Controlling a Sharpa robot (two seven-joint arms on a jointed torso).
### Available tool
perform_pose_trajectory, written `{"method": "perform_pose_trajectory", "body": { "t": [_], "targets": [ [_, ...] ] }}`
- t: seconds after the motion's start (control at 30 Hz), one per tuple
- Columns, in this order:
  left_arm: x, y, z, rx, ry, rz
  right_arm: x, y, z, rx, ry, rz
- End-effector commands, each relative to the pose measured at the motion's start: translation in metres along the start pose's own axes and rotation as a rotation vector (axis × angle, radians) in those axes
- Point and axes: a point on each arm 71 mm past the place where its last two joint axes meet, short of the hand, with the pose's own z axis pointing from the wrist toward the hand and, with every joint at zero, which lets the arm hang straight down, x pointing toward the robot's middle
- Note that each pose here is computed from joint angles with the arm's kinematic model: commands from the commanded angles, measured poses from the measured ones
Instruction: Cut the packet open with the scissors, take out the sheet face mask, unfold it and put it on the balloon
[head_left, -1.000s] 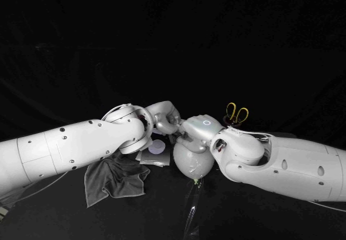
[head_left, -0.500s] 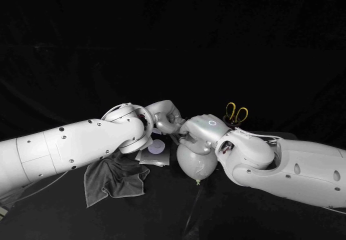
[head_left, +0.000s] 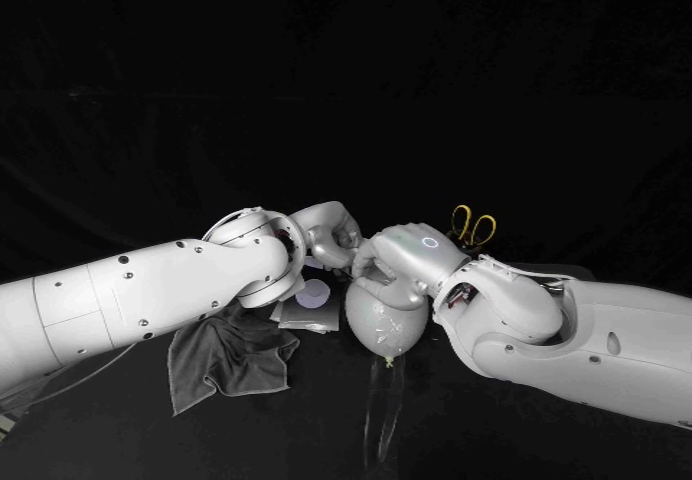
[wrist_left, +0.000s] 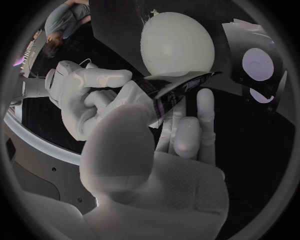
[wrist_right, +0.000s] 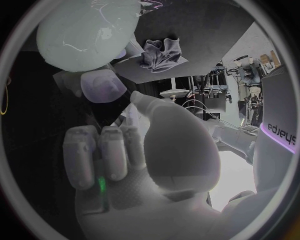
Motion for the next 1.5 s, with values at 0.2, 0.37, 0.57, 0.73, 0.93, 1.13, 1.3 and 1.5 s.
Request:
{"method": "perform_pose_trajectory", "body": {
  "t": [0.2, 0.37, 0.57, 0.73, 0.93, 1.13, 1.3, 1.5],
  "targets": [
    [0.0010, -0.0024, 0.0006, 0.008, 0.006, -0.002, -0.006, 0.005, -0.003, -0.031, -0.044, 0.031],
    [0.0010, -0.0025, 0.0006, 0.009, 0.006, -0.002, -0.008, 0.007, -0.005, -0.034, -0.050, 0.037],
    [0.0011, -0.0026, 0.0006, 0.009, 0.006, -0.002, -0.007, 0.002, -0.005, -0.001, -0.019, 0.005],
    [0.0012, -0.0028, 0.0002, 0.009, 0.006, -0.003, -0.003, -0.003, -0.004, 0.027, 0.027, -0.038],
    [0.0011, -0.0031, -0.0013, 0.012, 0.003, -0.004, -0.001, -0.008, -0.003, 0.039, 0.048, -0.064],
    [0.0011, -0.0039, -0.0037, 0.017, -0.001, -0.007, -0.001, -0.011, -0.004, 0.040, 0.046, -0.077],
    [0.0013, -0.0049, -0.0063, 0.022, -0.005, -0.010, -0.003, -0.011, -0.008, 0.032, 0.029, -0.071],
    [0.0022, -0.0074, -0.0095, 0.031, -0.008, -0.011, -0.007, -0.009, -0.017, 0.021, -0.003, -0.055]
  ]
}}
